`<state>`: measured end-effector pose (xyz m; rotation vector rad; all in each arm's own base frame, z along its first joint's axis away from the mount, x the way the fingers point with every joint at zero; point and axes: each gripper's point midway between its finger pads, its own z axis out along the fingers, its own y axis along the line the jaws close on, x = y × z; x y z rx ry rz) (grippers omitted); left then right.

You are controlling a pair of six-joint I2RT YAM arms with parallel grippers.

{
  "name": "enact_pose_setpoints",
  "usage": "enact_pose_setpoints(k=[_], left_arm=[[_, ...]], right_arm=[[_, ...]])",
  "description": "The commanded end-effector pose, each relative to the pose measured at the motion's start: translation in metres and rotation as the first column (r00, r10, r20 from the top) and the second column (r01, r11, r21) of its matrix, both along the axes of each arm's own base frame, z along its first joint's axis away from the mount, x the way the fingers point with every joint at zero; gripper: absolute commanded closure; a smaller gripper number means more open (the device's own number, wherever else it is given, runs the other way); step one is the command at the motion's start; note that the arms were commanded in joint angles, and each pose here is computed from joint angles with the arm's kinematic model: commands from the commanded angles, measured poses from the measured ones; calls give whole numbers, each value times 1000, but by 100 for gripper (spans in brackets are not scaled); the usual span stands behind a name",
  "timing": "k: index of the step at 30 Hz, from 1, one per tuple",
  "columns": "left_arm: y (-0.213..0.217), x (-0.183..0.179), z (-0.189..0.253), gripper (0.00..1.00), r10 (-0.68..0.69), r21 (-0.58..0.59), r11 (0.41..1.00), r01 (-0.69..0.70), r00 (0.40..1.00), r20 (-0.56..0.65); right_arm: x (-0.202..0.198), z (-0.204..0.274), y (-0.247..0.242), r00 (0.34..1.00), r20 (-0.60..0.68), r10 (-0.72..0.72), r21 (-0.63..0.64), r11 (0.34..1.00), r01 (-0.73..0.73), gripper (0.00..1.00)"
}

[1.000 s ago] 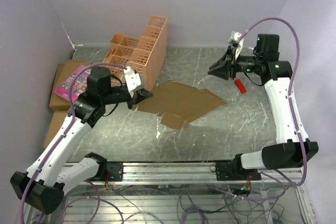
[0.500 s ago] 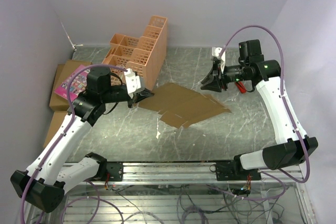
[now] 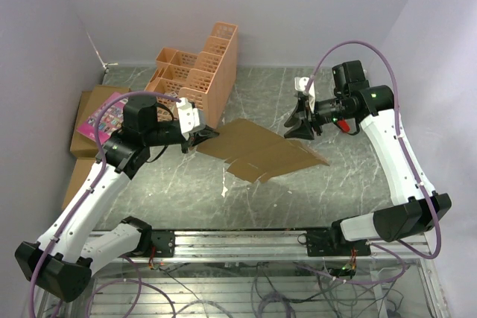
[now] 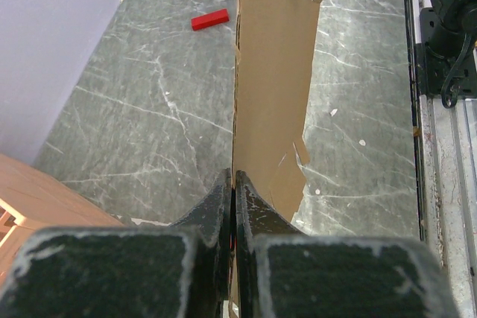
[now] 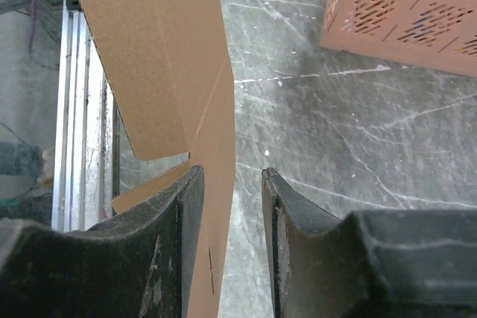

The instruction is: Fold the paper box

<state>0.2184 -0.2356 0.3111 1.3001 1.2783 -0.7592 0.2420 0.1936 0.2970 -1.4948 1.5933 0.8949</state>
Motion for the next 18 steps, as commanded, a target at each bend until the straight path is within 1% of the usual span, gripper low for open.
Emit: enact_pose_setpoints(k=[1, 10, 15, 18], left_arm=[[-1, -2, 17, 93, -22, -22, 999, 23, 998, 52], [-1, -3, 16, 93, -27, -18, 999, 28, 998, 54], [-1, -5, 17, 93, -34, -19, 999, 35, 998, 55], [-1, -6, 17, 93, -40, -22, 999, 41, 998, 56]], right_arm=[[-12, 1, 1, 999, -7, 37, -4, 999, -38, 62], [-14, 17, -3, 999, 31, 13, -23, 1000, -12, 61], [-17, 21, -5, 999, 34, 18, -28, 999, -17, 60], [-17, 16, -5, 1000, 18, 17, -36, 999, -16, 60]])
